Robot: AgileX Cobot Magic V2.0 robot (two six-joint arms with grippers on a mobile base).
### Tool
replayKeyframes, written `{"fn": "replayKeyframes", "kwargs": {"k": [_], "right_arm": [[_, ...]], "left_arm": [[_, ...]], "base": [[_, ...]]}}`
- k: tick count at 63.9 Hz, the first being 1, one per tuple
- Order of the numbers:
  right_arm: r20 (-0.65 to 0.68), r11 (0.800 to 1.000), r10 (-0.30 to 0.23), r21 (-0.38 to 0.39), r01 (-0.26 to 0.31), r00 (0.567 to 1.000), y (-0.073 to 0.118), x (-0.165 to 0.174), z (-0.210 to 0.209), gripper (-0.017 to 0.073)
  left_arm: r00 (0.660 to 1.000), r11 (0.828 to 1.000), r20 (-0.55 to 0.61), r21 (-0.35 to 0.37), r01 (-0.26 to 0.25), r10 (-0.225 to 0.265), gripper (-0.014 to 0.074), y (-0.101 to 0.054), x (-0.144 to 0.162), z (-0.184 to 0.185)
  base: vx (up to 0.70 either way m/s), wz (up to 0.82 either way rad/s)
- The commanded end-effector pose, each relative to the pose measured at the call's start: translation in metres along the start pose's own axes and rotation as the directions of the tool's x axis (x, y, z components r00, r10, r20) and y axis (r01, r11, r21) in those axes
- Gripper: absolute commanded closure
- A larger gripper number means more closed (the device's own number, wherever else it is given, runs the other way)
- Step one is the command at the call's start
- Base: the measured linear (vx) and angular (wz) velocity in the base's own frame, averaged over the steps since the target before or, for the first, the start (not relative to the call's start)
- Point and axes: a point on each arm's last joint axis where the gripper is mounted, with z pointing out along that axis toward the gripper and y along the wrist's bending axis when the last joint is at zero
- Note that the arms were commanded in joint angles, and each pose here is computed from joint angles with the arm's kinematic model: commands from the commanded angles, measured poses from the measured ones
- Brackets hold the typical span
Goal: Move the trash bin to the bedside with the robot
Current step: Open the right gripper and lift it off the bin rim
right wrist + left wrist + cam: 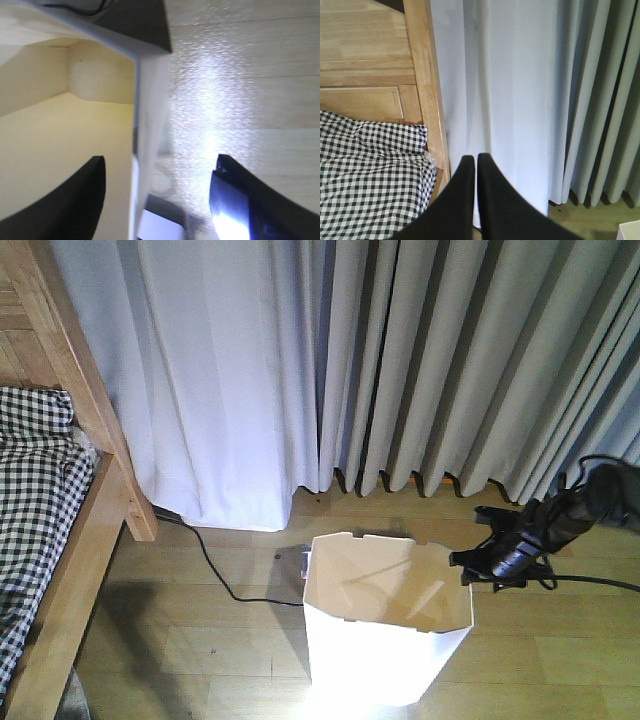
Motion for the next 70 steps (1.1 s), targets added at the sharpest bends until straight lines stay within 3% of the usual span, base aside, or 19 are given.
{"fn": "replayKeyframes", "kwargs": {"k": [1, 10, 25, 36, 48, 59, 70], "right_arm": [[0.114, 0.997, -0.073, 0.041, 0.069, 0.991, 0.003, -0.018, -0.055, 0.0101], [0.164, 0.988, -0.154, 0.054, 0.147, 0.974, 0.011, -0.018, -0.12, 0.0101], [0.397, 0.981, -0.189, 0.115, 0.155, 0.898, 0.025, -0.021, -0.25, 0.0101], [0.518, 0.976, -0.216, 0.135, 0.17, 0.828, 0.036, 0.0, -0.331, 0.0101], [0.68, 0.971, -0.237, 0.179, 0.156, 0.694, 0.048, 0.044, -0.413, 0.0101], [0.789, 0.972, -0.233, 0.191, 0.134, 0.569, 0.057, 0.102, -0.461, 0.0101], [0.885, 0.97, -0.243, 0.222, 0.098, 0.398, 0.062, 0.165, -0.491, 0.0101]], "left_arm": [[0.998, 1.0, 0.066, 0.0, 0.004, -0.004, 0.06, 0.0, -0.001, 0.0], [0.998, 1.0, 0.066, 0.0, 0.004, -0.004, 0.06, 0.0, -0.001, 0.0], [0.998, 1.0, 0.066, 0.0, 0.004, -0.004, 0.06, 0.0, -0.001, 0.0], [0.998, 1.0, 0.066, 0.0, 0.004, -0.004, 0.06, 0.0, -0.001, 0.0], [0.998, 1.0, 0.066, 0.0, 0.004, -0.004, 0.06, 0.0, -0.001, 0.0], [0.998, 1.0, 0.066, 0.0, 0.004, -0.004, 0.06, 0.0, -0.001, 0.0], [0.998, 1.0, 0.066, 0.0, 0.004, -0.004, 0.06, 0.0, -0.001, 0.0]], "base": [[0.0, 0.0], [0.0, 0.0], [0.0, 0.0], [0.0, 0.0], [0.0, 0.0], [0.0, 0.0], [0.0, 0.0]]}}
